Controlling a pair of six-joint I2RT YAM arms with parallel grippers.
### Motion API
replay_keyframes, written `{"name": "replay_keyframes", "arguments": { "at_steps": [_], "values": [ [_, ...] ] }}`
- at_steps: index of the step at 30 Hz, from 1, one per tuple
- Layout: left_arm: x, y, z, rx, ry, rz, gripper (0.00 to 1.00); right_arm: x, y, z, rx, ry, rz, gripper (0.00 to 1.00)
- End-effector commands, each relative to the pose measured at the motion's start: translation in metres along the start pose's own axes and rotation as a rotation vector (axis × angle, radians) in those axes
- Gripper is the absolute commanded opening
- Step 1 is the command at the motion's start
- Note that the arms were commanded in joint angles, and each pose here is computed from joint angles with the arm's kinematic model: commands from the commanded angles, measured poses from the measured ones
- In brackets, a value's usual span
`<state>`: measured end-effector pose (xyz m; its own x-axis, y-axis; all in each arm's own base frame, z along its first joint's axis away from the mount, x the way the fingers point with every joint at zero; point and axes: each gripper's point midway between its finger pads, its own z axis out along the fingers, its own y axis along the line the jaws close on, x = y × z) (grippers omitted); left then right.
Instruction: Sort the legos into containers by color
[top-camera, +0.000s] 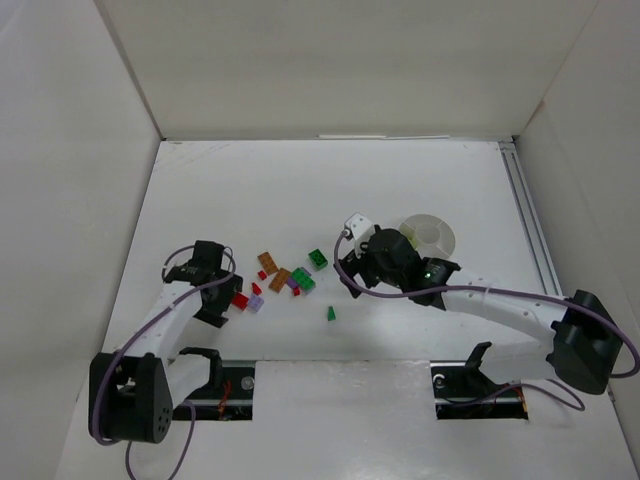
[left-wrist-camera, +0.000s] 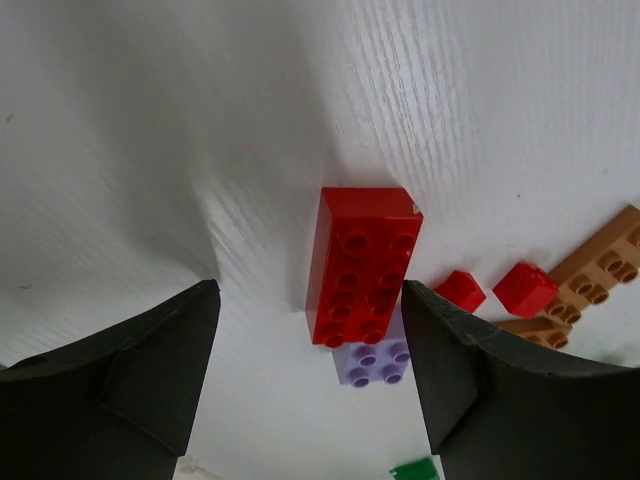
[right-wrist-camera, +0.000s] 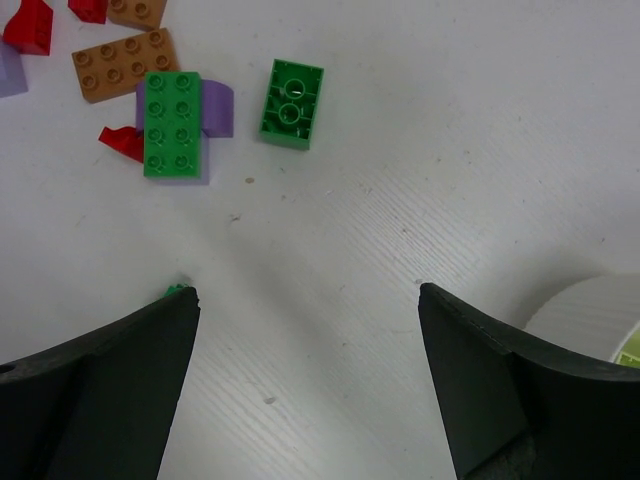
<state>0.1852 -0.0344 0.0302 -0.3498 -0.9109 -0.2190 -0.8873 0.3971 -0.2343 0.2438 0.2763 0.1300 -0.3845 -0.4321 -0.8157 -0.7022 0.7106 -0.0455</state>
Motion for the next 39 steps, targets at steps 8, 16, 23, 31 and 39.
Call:
{"name": "replay_keyframes", "arguments": {
  "at_steps": [8, 16, 23, 31, 39],
  "values": [
    [-0.004, 0.001, 0.012, -0.05, -0.015, -0.039, 0.45, -0.019, -0.01, -0.008, 0.06, -0.077, 0.03, 0.95],
    [-0.024, -0.018, -0.006, 0.004, -0.092, -0.02, 0.12, -0.025, -0.021, -0.019, 0.12, -0.1, 0.067, 0.95],
    [-0.036, -0.097, -0.081, 0.286, -0.217, 0.115, 0.12, -0.027, -0.089, -0.062, 0.39, -0.103, 0.279, 0.97],
    [0.07, -0.209, -0.165, 0.642, -0.292, 0.568, 0.1, 0.025, -0.219, -0.178, 0.892, -0.103, 0.617, 1.0],
    [0.22, -0.29, -0.214, 0.862, -0.326, 0.949, 0.06, 0.037, -0.238, -0.265, 1.109, -0.237, 0.754, 1.0]
  ]
}}
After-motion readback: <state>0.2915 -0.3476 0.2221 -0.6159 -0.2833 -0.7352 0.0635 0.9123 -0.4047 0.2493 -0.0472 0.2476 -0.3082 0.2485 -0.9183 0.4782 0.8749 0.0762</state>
